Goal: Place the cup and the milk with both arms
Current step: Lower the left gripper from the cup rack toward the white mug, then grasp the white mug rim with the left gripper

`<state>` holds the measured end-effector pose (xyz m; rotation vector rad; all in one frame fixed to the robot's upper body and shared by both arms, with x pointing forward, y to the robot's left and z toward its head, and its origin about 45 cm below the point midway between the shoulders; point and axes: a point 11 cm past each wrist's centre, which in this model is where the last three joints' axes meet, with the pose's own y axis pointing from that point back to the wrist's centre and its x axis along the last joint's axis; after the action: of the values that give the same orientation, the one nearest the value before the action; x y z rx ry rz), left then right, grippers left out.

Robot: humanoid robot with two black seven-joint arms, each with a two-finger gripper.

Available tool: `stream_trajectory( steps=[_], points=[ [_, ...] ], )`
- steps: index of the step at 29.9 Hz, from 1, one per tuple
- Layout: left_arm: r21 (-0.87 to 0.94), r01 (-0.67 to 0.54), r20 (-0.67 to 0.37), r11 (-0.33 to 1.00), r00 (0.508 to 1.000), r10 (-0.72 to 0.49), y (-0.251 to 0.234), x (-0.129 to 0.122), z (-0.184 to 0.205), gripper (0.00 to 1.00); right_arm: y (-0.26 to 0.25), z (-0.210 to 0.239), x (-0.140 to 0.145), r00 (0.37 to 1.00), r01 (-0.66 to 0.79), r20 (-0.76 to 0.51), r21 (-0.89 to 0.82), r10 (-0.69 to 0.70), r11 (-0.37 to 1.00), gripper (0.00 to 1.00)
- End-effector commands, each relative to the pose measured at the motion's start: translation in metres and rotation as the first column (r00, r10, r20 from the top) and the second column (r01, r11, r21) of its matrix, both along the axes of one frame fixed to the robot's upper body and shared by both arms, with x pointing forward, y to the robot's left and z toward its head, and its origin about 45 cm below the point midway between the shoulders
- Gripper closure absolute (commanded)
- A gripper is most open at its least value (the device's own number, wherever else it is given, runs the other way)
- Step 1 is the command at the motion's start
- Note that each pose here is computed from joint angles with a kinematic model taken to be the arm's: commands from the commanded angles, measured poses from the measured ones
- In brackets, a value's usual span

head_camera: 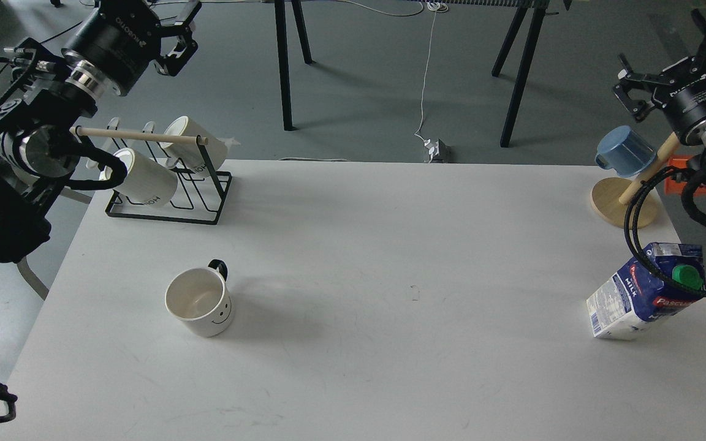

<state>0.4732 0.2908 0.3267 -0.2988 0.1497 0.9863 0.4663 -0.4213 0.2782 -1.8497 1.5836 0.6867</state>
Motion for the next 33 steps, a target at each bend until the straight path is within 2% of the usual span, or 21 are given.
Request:
stream_trajectory(
  steps=[1,4,9,12,15,19,21,23,27,33],
  points=[
    [0.197,0.125,-0.023,0.972,0.992,-0.123,-0.007,-0.038,-0.023,0.12,-0.008,0.005,-0.002,1.000,0.021,0.016,-0.013,-0.021,1.000,0.01],
    [0.405,0.183,-0.025,0.896,0.982,-0.189,0.003,-0.069,-0.034,0.12,-0.019,0.011,-0.006,0.999,0.029,0.015,-0.049,-0.028,0.998,0.01],
    [0.714,0.220,-0.022,0.665,0.956,-0.293,0.021,-0.118,-0.063,0.12,-0.017,0.013,-0.007,1.000,0.013,0.018,-0.064,-0.011,0.998,0.01],
    [0.848,0.218,-0.027,0.484,0.928,-0.372,0.026,-0.147,-0.088,0.12,-0.013,0.014,-0.006,1.000,0.005,0.021,-0.060,-0.004,0.998,0.01],
    [0.940,0.195,-0.048,0.279,0.887,-0.460,0.027,-0.163,-0.106,0.12,-0.010,0.013,-0.005,1.000,-0.001,0.022,-0.055,0.002,0.998,0.01],
    [0.997,0.075,-0.067,-0.008,0.832,-0.550,0.038,-0.170,-0.128,0.13,-0.009,0.020,-0.002,0.999,-0.002,0.037,-0.054,0.004,0.999,0.01],
    [0.987,0.027,-0.119,-0.161,0.796,-0.593,0.047,-0.176,-0.144,0.13,-0.008,0.021,-0.002,0.999,-0.002,0.039,-0.054,0.004,0.999,0.01],
    [0.967,0.010,-0.169,-0.253,0.772,-0.613,0.049,-0.178,-0.163,0.16,-0.010,0.022,-0.002,0.999,0.000,0.039,-0.056,0.002,0.998,0.01],
    [0.941,0.011,-0.220,-0.337,0.776,-0.591,0.055,-0.167,-0.194,0.17,-0.014,0.023,-0.003,0.999,0.007,0.040,-0.060,-0.004,0.998,0.01],
    [0.928,0.015,-0.236,-0.372,0.797,-0.556,0.073,-0.166,-0.203,0.22,-0.015,0.024,-0.003,0.999,0.009,0.042,-0.061,-0.006,0.998,0.01]
  ],
)
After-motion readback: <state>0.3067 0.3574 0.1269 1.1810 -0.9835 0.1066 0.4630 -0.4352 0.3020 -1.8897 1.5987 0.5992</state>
